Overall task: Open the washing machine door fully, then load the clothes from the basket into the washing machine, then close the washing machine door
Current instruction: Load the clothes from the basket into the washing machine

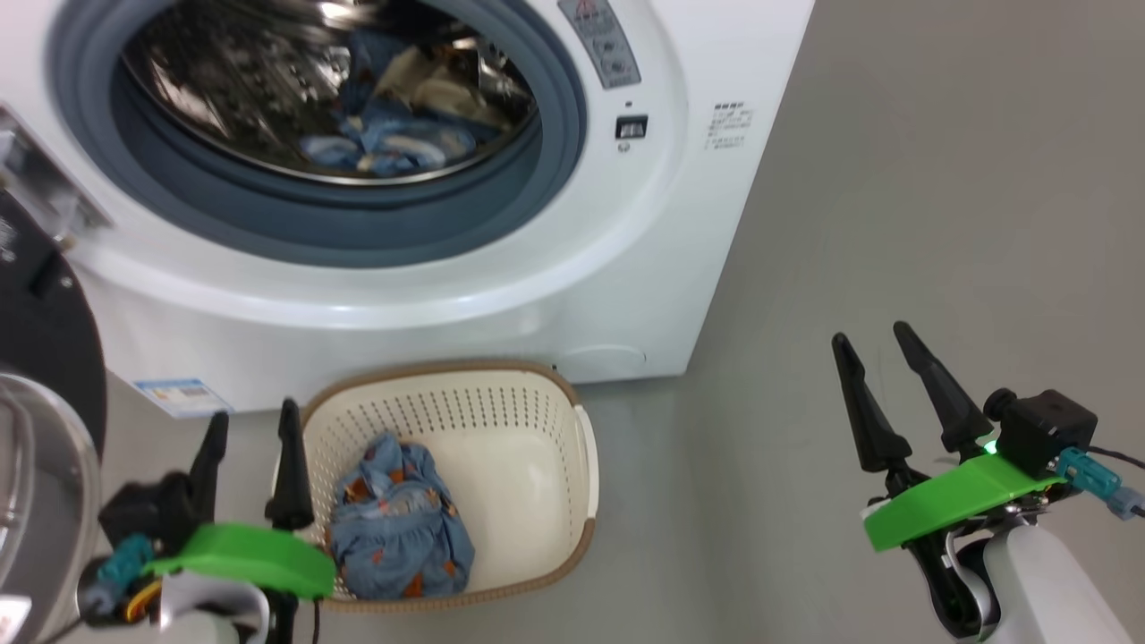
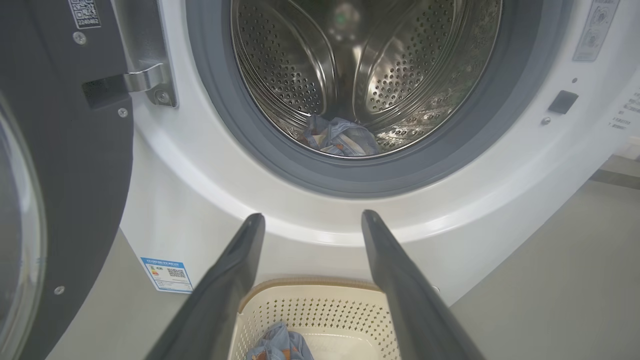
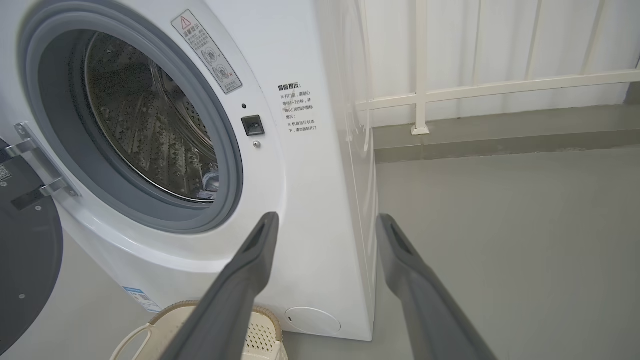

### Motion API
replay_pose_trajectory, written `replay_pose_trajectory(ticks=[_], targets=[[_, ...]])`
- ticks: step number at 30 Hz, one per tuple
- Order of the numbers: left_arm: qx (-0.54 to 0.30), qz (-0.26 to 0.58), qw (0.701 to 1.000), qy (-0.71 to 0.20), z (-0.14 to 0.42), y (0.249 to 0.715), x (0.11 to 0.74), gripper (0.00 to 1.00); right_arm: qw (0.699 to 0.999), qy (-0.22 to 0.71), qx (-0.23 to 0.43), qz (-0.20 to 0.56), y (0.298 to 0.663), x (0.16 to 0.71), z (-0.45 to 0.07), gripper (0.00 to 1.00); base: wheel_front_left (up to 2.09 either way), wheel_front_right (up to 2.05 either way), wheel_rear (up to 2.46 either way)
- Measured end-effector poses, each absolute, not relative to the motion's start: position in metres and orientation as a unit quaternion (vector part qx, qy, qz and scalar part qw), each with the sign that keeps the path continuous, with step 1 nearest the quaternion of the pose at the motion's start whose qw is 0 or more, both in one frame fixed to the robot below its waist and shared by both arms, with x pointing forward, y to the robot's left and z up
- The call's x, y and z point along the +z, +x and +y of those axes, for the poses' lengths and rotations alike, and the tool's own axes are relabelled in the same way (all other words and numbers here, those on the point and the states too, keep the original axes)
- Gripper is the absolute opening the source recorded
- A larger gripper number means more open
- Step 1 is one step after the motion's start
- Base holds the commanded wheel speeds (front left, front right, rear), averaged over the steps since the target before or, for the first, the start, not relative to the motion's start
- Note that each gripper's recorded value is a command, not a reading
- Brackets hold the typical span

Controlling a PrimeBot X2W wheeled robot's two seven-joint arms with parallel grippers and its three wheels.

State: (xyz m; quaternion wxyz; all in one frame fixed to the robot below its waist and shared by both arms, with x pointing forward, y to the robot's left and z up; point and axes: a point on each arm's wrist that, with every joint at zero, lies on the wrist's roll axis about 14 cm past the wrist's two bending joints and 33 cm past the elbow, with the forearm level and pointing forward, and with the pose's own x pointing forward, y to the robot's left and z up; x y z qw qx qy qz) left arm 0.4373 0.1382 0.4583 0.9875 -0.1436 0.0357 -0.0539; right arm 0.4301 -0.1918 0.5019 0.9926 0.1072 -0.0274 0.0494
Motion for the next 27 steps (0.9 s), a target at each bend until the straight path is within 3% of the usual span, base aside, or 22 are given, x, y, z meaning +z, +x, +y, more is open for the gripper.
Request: replay_pose_trajectory(ticks=[11,27], targets=[[-0.069,0.081,0.985,-0.133,0.131,0.476,0.42,1.0,0.993,0.114,0.039,-0.006,0.456,0.478,-0.194,1.0,0.0,0.0,0.0],[-0.094,0.221,0.964,-0.114,0.114,0.515,0.298,1.0,0.992,0.118,0.024,0.04,0.499,0.417,-0.194,1.0,0.0,0.0,0.0]])
